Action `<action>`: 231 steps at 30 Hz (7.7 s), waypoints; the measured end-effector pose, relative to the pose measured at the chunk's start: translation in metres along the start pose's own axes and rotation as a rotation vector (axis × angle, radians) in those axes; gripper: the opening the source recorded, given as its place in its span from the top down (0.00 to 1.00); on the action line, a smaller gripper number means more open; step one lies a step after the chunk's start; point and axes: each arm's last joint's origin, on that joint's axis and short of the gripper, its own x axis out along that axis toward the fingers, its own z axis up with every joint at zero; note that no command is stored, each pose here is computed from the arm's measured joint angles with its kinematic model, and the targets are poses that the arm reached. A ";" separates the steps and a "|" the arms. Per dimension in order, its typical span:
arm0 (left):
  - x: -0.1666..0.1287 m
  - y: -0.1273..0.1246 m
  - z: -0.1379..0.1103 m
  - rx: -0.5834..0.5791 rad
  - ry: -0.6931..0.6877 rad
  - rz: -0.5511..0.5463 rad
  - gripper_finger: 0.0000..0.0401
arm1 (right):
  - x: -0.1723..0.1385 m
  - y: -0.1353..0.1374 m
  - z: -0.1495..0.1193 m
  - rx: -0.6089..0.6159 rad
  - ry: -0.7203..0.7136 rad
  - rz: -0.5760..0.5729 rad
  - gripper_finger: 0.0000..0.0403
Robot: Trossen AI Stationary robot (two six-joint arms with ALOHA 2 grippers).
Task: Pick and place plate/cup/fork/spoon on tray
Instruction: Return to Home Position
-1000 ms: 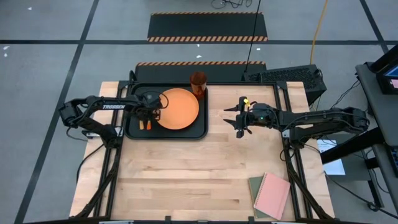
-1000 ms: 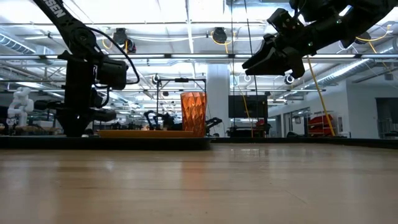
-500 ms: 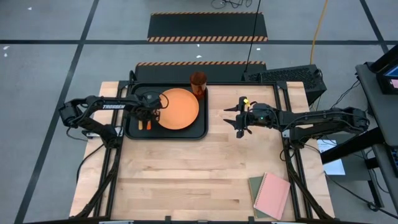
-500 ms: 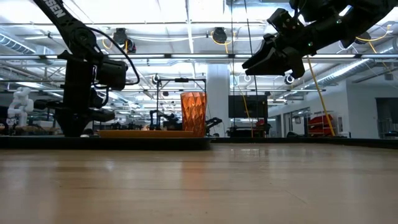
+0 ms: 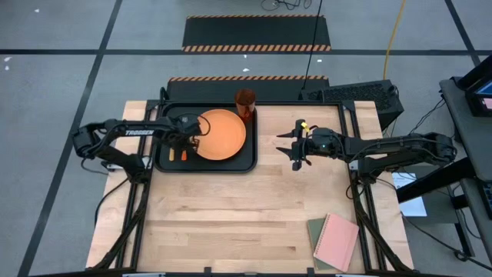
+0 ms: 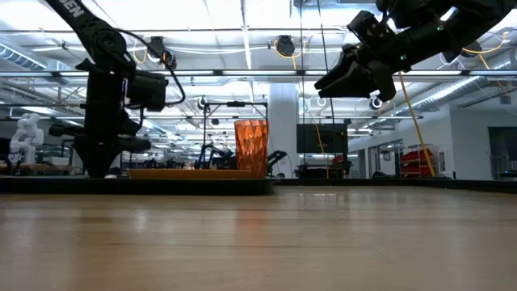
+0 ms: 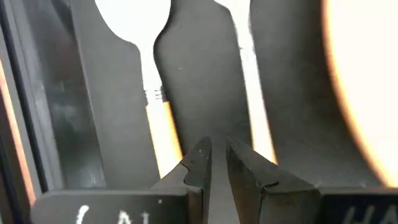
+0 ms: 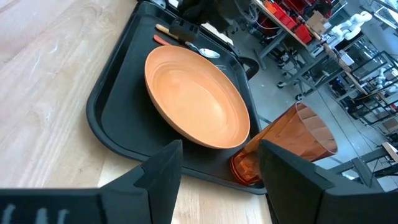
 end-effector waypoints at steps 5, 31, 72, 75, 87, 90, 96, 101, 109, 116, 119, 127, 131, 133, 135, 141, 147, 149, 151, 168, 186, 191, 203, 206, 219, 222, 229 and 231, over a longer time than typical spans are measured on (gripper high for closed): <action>-0.031 -0.010 0.006 0.077 -0.124 -0.129 0.87 | -0.002 -0.001 0.001 0.059 -0.010 -0.007 0.50; -0.137 -0.048 -0.091 0.832 -1.025 -0.713 0.99 | -0.058 -0.002 0.001 0.375 0.001 0.191 0.97; -0.113 -0.027 -0.113 0.795 -1.139 -0.863 0.98 | -0.090 0.072 -0.066 0.544 -0.251 0.210 1.00; -0.118 -0.021 -0.112 0.789 -1.169 -0.876 0.99 | -0.093 0.070 -0.065 0.553 -0.282 0.201 1.00; -0.122 -0.010 -0.110 0.838 -1.205 -0.855 0.99 | -0.104 0.065 -0.066 0.558 -0.349 0.183 1.00; -0.123 -0.009 -0.110 0.837 -1.207 -0.855 0.97 | -0.107 0.063 -0.065 0.550 -0.382 0.174 1.00; -0.123 -0.008 -0.110 0.855 -1.207 -0.871 0.99 | -0.111 0.062 -0.065 0.525 -0.432 0.195 1.00; -0.124 -0.007 -0.110 0.852 -1.204 -0.885 0.97 | -0.111 0.063 -0.065 0.522 -0.429 0.210 1.00; -0.125 0.001 -0.110 0.865 -1.185 -0.908 0.98 | -0.112 0.065 -0.065 0.532 -0.436 0.282 1.00; -0.127 0.009 -0.112 0.860 -1.182 -0.938 0.98 | -0.111 0.066 -0.065 0.573 -0.422 0.296 1.00; -0.129 0.011 -0.114 0.882 -1.189 -0.957 0.99 | -0.111 0.066 -0.066 0.568 -0.423 0.297 1.00; -0.125 0.018 -0.116 0.912 -1.202 -0.983 0.99 | -0.111 0.064 -0.066 0.553 -0.408 0.223 1.00; -0.113 0.022 -0.118 0.918 -1.195 -1.000 0.98 | -0.111 0.064 -0.066 0.573 -0.412 0.226 1.00; -0.106 0.025 -0.119 0.912 -1.192 -1.004 0.97 | -0.111 0.063 -0.064 0.580 -0.432 0.219 1.00; -0.099 0.028 -0.120 0.913 -1.191 -1.003 0.97 | -0.113 0.060 -0.062 0.582 -0.466 0.204 1.00; -0.078 0.036 -0.123 0.916 -1.195 -1.006 0.98 | -0.116 0.055 -0.056 0.595 -0.548 0.176 1.00; -0.060 0.040 -0.128 0.952 -1.189 -1.046 0.99 | -0.116 0.055 -0.055 0.595 -0.558 0.176 1.00; -0.056 0.041 -0.129 0.969 -1.182 -1.069 0.99 | -0.116 0.055 -0.055 0.596 -0.560 0.176 1.00; -0.054 0.042 -0.130 0.992 -1.183 -1.087 0.98 | -0.116 0.055 -0.055 0.596 -0.560 0.176 1.00; -0.057 0.042 -0.132 1.138 -1.188 -1.246 0.99 | -0.117 0.055 -0.055 0.597 -0.564 0.175 1.00; -0.035 0.038 -0.130 1.111 -1.179 -1.213 0.99 | -0.117 0.055 -0.055 0.597 -0.565 0.175 1.00; -0.034 0.038 -0.125 1.099 -1.187 -1.186 0.99 | -0.117 0.055 -0.055 0.596 -0.565 0.175 1.00; -0.029 0.039 -0.115 1.066 -1.182 -1.116 0.99 | -0.117 0.055 -0.055 0.596 -0.565 0.175 1.00; -0.028 0.039 -0.113 1.066 -1.193 -1.096 0.99 | -0.117 0.055 -0.055 0.597 -0.565 0.175 1.00; -0.034 0.047 -0.104 0.967 -1.268 -1.121 0.99 | -0.117 0.055 -0.055 0.596 -0.565 0.175 1.00; -0.036 0.051 -0.104 0.936 -1.281 -1.136 0.99 | -0.117 0.055 -0.055 0.596 -0.565 0.175 1.00; -0.037 0.060 -0.106 0.913 -1.313 -1.169 0.99 | -0.117 0.055 -0.055 0.597 -0.565 0.175 1.00; -0.038 0.060 -0.106 0.913 -1.313 -1.172 0.99 | -0.117 0.055 -0.055 0.597 -0.566 0.175 1.00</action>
